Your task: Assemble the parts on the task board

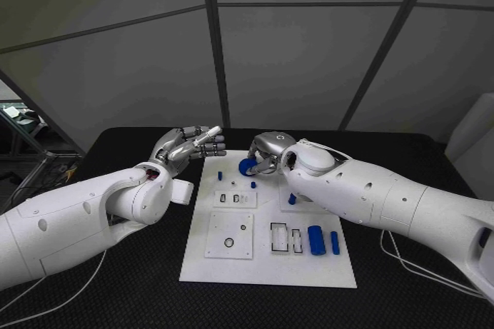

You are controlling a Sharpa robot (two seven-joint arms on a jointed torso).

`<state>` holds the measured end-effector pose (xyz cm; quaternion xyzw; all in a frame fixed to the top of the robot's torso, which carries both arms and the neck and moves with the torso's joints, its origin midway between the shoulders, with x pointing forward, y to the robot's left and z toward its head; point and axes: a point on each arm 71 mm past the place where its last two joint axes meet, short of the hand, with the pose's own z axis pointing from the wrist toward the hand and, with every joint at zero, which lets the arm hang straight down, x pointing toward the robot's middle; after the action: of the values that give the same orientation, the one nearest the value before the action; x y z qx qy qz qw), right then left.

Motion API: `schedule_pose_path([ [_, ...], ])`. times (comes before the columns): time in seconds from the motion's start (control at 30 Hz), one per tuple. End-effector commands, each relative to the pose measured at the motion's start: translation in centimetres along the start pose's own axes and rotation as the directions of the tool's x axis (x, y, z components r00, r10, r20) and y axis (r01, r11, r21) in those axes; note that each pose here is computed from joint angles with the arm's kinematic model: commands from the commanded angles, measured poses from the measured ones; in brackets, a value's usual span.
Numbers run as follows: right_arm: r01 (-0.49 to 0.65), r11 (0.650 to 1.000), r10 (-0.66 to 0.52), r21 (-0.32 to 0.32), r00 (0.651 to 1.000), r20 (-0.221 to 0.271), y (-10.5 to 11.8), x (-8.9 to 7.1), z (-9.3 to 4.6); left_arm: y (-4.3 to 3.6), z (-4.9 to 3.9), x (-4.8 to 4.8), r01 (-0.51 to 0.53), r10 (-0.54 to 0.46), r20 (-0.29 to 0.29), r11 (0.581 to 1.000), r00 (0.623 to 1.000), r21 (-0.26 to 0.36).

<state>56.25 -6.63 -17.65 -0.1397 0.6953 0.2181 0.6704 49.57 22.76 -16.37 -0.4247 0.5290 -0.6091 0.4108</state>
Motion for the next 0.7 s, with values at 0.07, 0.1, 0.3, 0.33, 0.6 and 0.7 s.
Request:
schedule_pose_path([
  [0.07, 0.002, 1.0, -0.002, -0.004, 1.0, -0.01, -0.1, -0.1, 0.0, -0.21, 0.08, 0.13, -0.001, 0.001, -0.008, 1.0, 1.0, 0.015],
  [0.1, 0.001, 1.0, -0.001, -0.003, 1.0, -0.01, -0.1, -0.1, 0.0, -0.21, 0.09, 0.13, -0.001, 0.001, -0.008, 1.0, 1.0, 0.015],
  [0.3, -0.007, 1.0, 0.007, 0.002, 1.0, -0.02, -0.3, 0.0, -0.1, -0.19, 0.1, 0.11, -0.001, 0.001, -0.007, 1.0, 1.0, 0.014],
  [0.33, -0.009, 1.0, 0.009, 0.004, 1.0, -0.02, -0.3, 0.0, -0.1, -0.19, 0.1, 0.1, -0.001, 0.001, -0.007, 1.0, 1.0, 0.013],
  [0.6, -0.075, 0.997, 0.075, 0.0, 0.992, 0.105, -1.6, -1.1, -1.2, -0.19, 0.06, -0.13, -0.004, 0.004, -0.003, 1.0, 1.0, 0.012],
  [0.7, -0.137, 0.991, 0.136, -0.002, 0.979, 0.154, -3.1, -1.8, -2.6, -0.2, 0.0, -0.37, -0.006, 0.006, 0.001, 1.0, 1.0, 0.012],
])
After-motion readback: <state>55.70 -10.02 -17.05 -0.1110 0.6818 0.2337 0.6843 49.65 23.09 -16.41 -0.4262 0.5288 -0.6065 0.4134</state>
